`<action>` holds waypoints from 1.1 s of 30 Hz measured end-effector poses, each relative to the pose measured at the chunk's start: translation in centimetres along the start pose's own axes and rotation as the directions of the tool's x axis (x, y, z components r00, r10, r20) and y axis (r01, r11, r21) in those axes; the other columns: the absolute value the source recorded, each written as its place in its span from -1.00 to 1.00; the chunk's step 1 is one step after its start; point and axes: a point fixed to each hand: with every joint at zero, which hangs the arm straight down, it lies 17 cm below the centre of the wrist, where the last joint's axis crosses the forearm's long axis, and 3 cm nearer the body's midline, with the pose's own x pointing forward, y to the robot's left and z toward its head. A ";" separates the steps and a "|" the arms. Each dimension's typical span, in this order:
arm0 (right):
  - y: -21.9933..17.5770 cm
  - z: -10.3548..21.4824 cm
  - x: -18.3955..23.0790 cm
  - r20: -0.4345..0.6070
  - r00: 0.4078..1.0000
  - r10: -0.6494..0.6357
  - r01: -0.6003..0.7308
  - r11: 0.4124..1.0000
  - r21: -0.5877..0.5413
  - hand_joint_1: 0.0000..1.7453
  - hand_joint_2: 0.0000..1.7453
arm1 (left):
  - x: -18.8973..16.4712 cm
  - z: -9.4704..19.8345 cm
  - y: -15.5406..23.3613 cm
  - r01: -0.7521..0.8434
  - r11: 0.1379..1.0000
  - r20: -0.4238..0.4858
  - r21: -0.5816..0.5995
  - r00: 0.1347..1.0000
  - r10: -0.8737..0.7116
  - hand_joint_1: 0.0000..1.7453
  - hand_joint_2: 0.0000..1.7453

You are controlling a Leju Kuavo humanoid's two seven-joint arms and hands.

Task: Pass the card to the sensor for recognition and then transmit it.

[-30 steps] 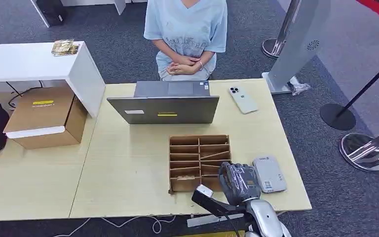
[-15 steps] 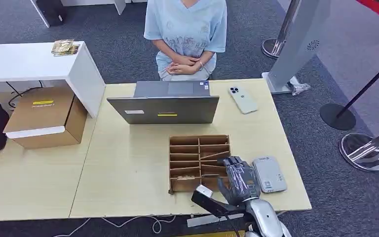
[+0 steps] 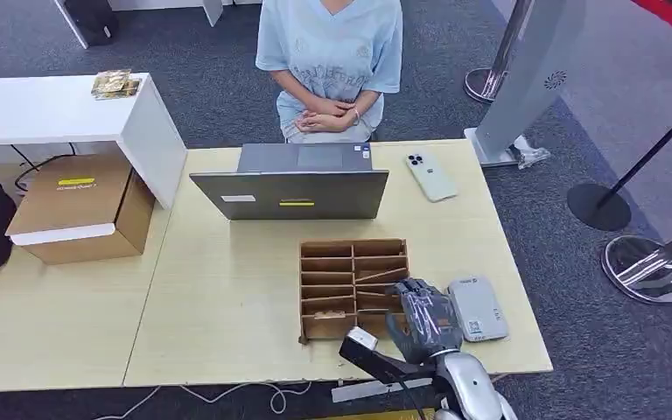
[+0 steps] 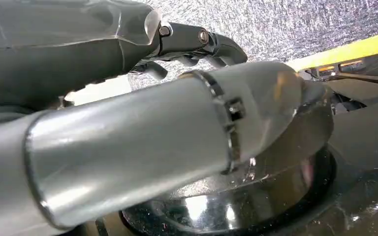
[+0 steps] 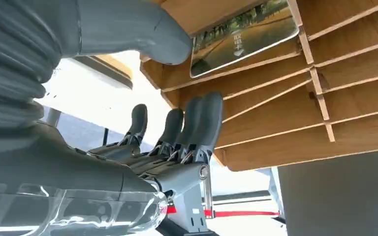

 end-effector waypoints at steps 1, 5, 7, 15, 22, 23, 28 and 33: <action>-0.1 0.0 0.0 0.001 1.000 0.001 -0.001 1.000 -0.002 -0.06 1.00 | 0.0 0.0 0.0 0.000 1.000 0.000 0.000 1.000 0.000 -1.00 -1.00; -0.1 0.0 0.1 0.005 1.000 0.006 -0.006 1.000 -0.003 0.10 1.00 | 0.0 0.0 0.0 0.000 1.000 0.000 0.000 1.000 0.000 -1.00 -1.00; -0.3 0.0 0.2 0.009 1.000 0.006 -0.006 1.000 -0.005 0.12 1.00 | 0.0 0.0 0.0 0.000 1.000 0.000 0.000 1.000 0.000 -1.00 -1.00; -0.3 0.1 0.7 0.028 1.000 0.013 -0.014 1.000 0.003 0.18 1.00 | 0.0 0.0 0.0 0.000 1.000 0.000 0.000 1.000 0.000 -1.00 -1.00; -0.2 0.2 1.2 0.038 0.999 0.011 -0.011 1.000 0.006 0.08 1.00 | 0.3 0.0 0.0 0.002 1.000 0.020 -0.001 1.000 -0.002 -1.00 -1.00; -0.2 0.2 1.3 0.040 0.999 0.010 -0.011 1.000 0.007 0.04 1.00 | 0.3 0.0 0.0 0.002 1.000 0.020 -0.001 1.000 -0.002 -1.00 -1.00; 0.0 0.1 1.7 0.049 0.999 0.011 -0.011 1.000 0.011 0.18 1.00 | 0.3 0.0 0.0 0.002 1.000 0.021 -0.001 1.000 -0.002 -1.00 -1.00; 0.3 0.0 2.1 0.061 0.998 0.010 -0.012 1.000 0.021 0.18 1.00 | 0.4 0.0 0.0 0.002 1.000 0.023 0.000 1.000 -0.002 -1.00 -1.00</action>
